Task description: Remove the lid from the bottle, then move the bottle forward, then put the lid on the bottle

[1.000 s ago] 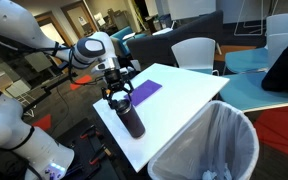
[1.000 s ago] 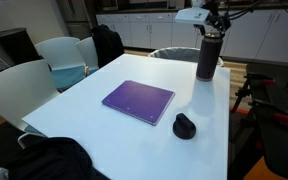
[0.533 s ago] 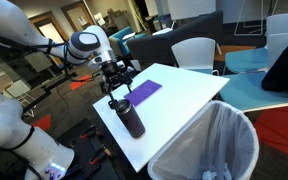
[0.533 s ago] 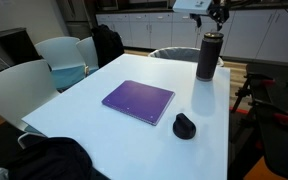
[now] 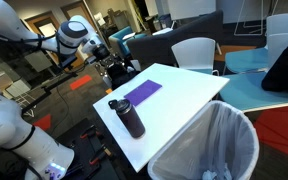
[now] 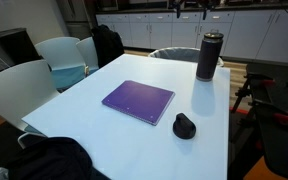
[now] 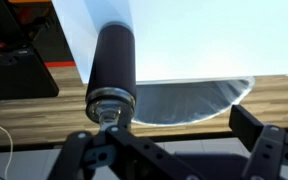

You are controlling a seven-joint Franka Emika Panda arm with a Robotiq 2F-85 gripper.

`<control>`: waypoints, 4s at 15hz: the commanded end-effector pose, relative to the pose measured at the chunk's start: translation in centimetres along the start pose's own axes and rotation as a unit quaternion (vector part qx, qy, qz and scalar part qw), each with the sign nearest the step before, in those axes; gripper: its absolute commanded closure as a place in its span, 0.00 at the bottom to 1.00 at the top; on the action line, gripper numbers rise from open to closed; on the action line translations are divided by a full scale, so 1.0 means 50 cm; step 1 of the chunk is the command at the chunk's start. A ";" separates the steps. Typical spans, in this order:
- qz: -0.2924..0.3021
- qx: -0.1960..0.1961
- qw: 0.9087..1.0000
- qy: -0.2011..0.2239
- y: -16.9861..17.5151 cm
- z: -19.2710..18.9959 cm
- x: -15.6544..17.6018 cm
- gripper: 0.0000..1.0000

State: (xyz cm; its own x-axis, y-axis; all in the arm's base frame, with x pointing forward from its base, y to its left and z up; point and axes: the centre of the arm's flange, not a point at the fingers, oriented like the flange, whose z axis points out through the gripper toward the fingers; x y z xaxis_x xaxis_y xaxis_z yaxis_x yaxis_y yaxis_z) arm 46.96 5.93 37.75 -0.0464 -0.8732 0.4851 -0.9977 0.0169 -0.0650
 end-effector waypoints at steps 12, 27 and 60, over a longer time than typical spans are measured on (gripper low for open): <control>-0.203 0.008 0.974 -0.104 -0.010 -0.051 -0.113 0.00; -0.464 0.086 0.831 -0.294 0.103 0.175 -0.410 0.00; -0.485 0.091 0.834 -0.246 0.091 0.232 -0.544 0.00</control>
State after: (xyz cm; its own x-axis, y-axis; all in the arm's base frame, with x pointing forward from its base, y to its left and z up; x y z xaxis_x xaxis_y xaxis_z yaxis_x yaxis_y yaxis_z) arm 43.41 22.95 15.01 0.8536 -0.5192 -0.0424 -0.5198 -0.8542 -0.0063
